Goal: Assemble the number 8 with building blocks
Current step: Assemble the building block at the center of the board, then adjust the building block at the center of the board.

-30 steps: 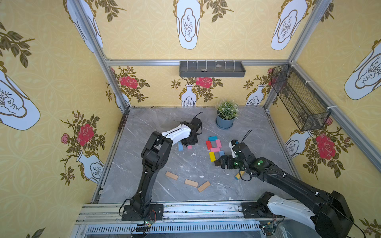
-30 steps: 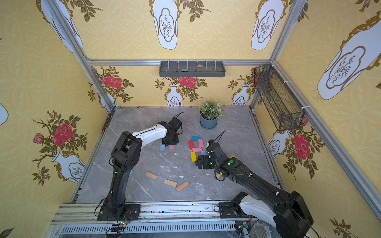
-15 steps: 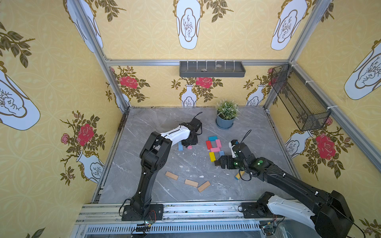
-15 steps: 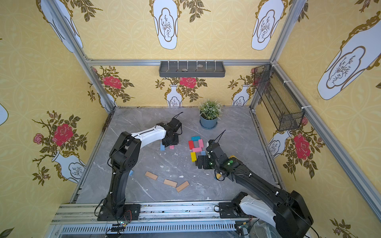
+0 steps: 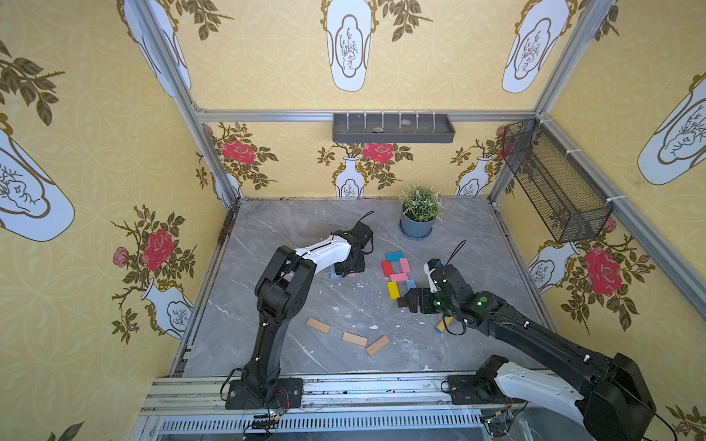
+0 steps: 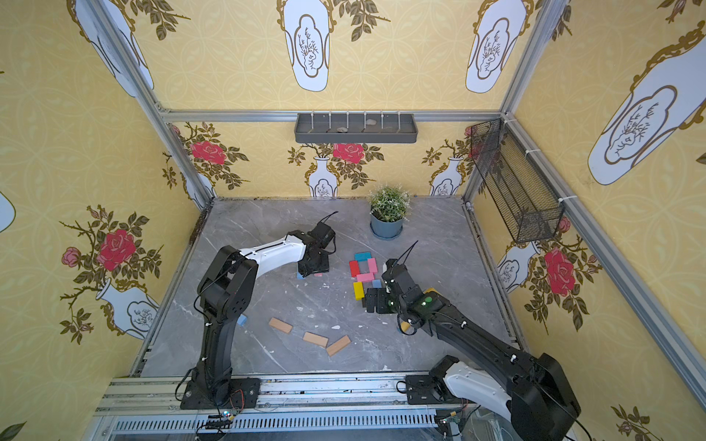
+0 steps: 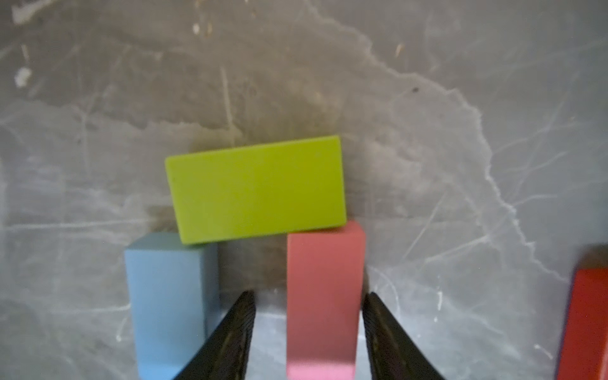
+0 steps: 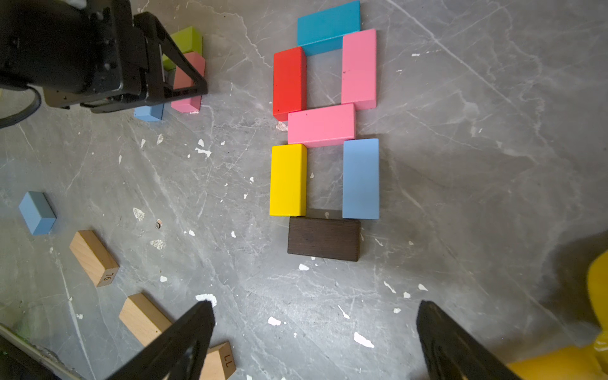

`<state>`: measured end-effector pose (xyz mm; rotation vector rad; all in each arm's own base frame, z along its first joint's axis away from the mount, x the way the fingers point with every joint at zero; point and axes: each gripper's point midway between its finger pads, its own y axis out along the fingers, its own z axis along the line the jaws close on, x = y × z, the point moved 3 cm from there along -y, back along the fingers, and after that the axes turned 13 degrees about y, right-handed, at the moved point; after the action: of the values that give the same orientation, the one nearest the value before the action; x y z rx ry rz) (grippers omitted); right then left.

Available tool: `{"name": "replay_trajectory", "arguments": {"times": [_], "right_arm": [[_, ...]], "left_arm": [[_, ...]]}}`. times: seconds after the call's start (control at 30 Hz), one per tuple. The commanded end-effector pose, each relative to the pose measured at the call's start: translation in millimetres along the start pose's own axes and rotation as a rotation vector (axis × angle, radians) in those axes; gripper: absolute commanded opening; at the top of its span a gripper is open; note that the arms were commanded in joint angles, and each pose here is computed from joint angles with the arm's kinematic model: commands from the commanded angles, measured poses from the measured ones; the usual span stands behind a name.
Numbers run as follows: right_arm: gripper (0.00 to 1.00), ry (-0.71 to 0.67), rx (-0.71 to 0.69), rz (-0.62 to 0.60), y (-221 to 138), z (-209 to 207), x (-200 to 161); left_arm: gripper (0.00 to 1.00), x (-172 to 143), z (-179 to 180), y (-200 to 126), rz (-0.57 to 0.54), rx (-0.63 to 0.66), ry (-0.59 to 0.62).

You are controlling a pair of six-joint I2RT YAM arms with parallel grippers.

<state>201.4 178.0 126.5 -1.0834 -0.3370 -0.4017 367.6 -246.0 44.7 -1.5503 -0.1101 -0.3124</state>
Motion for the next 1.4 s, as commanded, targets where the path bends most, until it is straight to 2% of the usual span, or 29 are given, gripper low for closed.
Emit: {"name": "replay_trajectory", "arguments": {"times": [0.0,0.17,0.33,0.5,0.53,0.57,0.63,0.67,1.03,1.37], "right_arm": [[0.99,0.003,0.033,-0.022,-1.4,8.0,6.4],[0.99,-0.001,0.050,-0.026,-4.2,13.1,9.5],[0.98,-0.009,0.078,-0.043,-8.8,22.6,17.2],[0.97,-0.031,0.094,-0.048,-2.4,39.3,32.1],[0.97,-0.037,0.094,-0.048,1.7,43.8,36.5],[0.98,-0.044,0.094,-0.047,5.8,48.0,40.2],[0.98,-0.060,0.079,-0.048,16.7,58.2,51.6],[0.98,-0.073,0.071,-0.046,23.1,63.1,56.4],[0.98,-0.229,-0.025,0.005,124.3,122.1,102.2],[0.97,-0.265,-0.084,0.038,201.0,142.2,125.1]], "left_arm": [[0.58,-11.5,5.7,-8.4,0.038,0.017,-0.001],[0.63,-0.3,7.5,-41.5,-0.035,-0.003,-0.007],[0.69,17.0,9.1,-92.6,-0.160,-0.044,-0.004],[0.75,14.5,27.2,-134.8,-0.273,-0.037,-0.007],[0.78,10.9,32.4,-141.6,-0.294,-0.033,-0.007],[0.88,6.1,37.9,-147.1,-0.310,-0.030,-0.009],[0.98,-4.1,48.5,-154.9,-0.342,-0.021,-0.010],[1.00,-8.7,53.6,-159.7,-0.358,-0.017,-0.012],[1.00,-66.6,113.2,-189.0,-0.486,-0.027,-0.098],[1.00,-85.7,130.2,-195.2,-0.514,-0.036,-0.126]]}}
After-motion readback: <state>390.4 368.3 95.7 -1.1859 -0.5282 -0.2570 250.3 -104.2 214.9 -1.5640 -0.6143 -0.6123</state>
